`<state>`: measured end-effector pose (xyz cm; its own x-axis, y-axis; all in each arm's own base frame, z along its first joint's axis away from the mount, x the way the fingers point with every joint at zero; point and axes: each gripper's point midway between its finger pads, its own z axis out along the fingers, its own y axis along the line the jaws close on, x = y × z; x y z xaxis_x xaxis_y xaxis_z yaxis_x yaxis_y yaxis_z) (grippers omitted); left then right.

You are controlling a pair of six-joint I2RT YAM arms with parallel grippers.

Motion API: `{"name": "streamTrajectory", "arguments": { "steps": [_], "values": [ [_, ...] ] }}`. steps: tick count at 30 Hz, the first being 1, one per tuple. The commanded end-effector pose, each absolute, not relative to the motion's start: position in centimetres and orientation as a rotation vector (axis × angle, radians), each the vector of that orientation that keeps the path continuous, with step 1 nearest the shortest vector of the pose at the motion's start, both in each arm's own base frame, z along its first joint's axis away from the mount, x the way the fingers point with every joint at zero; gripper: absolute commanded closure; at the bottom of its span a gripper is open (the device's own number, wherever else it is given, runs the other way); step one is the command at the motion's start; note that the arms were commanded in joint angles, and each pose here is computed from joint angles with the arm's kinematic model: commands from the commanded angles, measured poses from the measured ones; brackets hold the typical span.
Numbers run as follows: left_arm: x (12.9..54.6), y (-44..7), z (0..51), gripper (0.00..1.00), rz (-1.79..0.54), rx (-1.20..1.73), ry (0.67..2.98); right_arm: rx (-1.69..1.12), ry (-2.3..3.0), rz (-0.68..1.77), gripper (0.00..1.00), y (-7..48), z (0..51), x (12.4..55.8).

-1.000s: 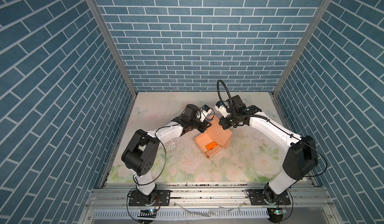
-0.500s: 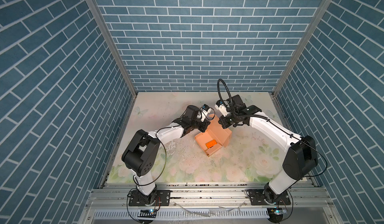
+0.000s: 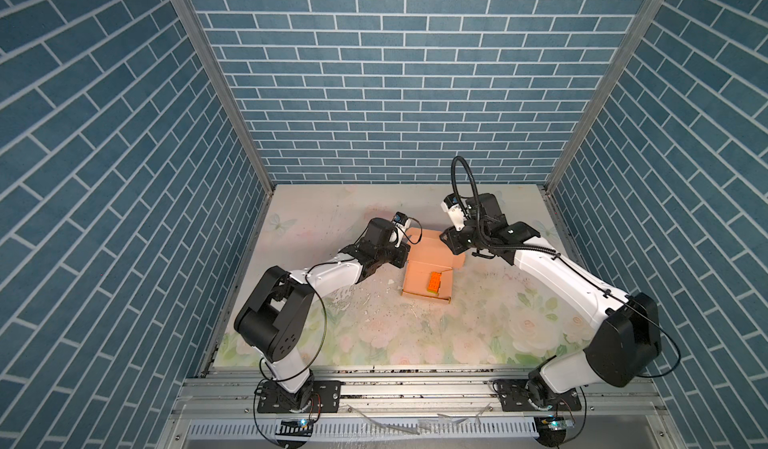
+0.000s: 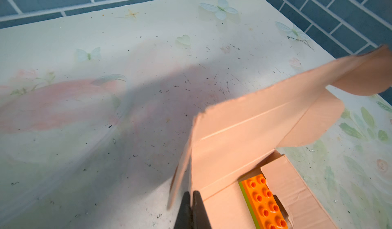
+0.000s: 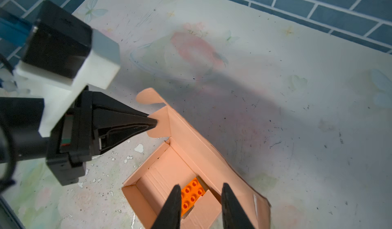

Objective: Fold the paper box
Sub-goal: 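Grip the lid edge with the left gripper while the right gripper moves beside it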

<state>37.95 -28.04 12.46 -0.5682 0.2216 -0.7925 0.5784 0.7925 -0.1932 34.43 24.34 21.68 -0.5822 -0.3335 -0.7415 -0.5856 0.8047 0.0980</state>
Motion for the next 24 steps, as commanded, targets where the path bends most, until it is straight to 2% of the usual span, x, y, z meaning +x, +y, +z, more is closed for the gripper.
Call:
{"name": "streamTrajectory", "arguments": {
  "steps": [1, 7, 24],
  "values": [
    [38.1, -26.8, 13.0, 1.0, -0.512, 0.522, 2.146, -0.517, 2.145, 0.407, 0.65, 22.3, 23.3, 35.4],
    [37.7, -26.0, 13.3, 1.0, -0.486, 0.496, 2.122, -0.366, 2.11, 0.455, 0.63, 19.1, 22.4, 35.3],
    [37.0, -26.5, 13.3, 1.0, -0.483, 0.493, 2.109, -0.409, 2.043, 0.691, 0.6, 20.5, 16.5, 34.7]
  ]
}}
